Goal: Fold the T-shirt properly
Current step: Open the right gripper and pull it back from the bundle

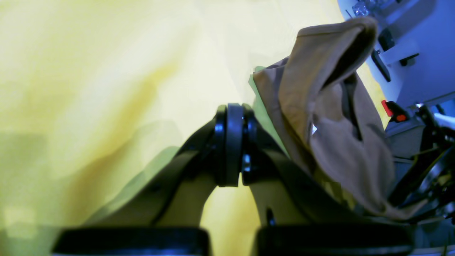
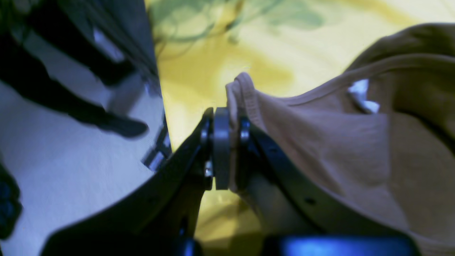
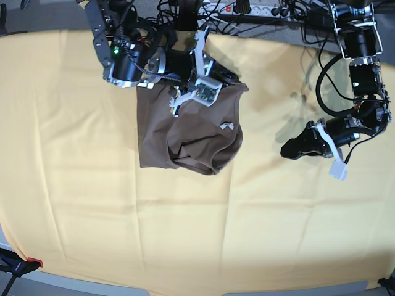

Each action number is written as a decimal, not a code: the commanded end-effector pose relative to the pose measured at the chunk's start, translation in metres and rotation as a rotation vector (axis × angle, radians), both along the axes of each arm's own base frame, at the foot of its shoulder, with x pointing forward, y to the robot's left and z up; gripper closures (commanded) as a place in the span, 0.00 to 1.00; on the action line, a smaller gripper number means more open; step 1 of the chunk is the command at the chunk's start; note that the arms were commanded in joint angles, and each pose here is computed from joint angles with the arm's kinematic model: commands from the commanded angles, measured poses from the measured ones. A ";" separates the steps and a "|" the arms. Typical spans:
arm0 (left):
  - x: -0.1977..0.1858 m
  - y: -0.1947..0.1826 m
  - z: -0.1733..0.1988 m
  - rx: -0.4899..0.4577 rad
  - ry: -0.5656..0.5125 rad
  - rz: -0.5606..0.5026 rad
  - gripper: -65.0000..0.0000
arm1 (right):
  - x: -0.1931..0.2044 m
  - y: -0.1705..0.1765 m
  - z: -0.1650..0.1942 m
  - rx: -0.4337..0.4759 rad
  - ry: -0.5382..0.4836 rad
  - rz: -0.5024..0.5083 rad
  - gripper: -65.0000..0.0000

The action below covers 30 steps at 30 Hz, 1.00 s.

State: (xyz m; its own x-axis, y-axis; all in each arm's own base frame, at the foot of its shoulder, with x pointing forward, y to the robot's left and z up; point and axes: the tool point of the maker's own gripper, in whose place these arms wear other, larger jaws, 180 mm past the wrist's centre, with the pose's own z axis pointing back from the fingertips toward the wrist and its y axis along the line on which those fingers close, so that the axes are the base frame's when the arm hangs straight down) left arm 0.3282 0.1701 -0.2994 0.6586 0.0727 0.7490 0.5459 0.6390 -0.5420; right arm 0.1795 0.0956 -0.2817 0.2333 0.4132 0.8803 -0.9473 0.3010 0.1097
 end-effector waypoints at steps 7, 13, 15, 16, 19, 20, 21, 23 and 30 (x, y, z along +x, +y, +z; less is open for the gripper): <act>0.008 0.003 0.019 -0.015 -0.062 0.003 1.00 | 0.000 0.013 0.012 0.015 -0.078 0.031 0.82; 0.009 0.007 0.023 -0.012 -0.069 0.004 1.00 | 0.002 0.018 0.036 0.097 -0.102 0.061 0.34; 0.010 0.011 0.029 -0.017 -0.079 0.004 1.00 | 0.001 0.021 0.060 0.159 -0.142 0.080 0.35; 0.009 0.014 0.033 -0.027 -0.085 0.003 1.00 | 0.001 0.020 0.071 0.174 -0.173 0.078 0.35; 0.008 0.019 0.044 -0.049 -0.097 -0.006 1.00 | 0.015 0.006 0.091 0.154 -0.286 0.009 0.35; 0.007 0.021 0.047 -0.052 -0.101 -0.010 1.00 | 0.025 -0.001 0.093 0.132 -0.320 -0.035 0.36; 0.007 0.023 0.052 -0.055 -0.106 -0.015 1.00 | 0.036 -0.010 0.094 0.117 -0.344 -0.089 0.38; 0.007 0.026 0.058 -0.041 -0.106 -0.039 1.00 | 0.062 -0.032 0.095 0.086 -0.376 -0.219 0.55; -0.004 -0.012 0.075 0.045 -0.173 -0.203 1.00 | 0.117 -0.118 0.089 -0.022 -0.448 -0.507 1.00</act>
State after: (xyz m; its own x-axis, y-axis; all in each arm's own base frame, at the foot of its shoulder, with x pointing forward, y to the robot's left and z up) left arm 0.3196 0.1572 -0.2421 0.5646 -0.0946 0.8199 0.7218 0.5383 -0.4350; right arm 0.2936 -0.0245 -0.2051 0.0591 0.3881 0.9197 -0.6473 0.7163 -0.2607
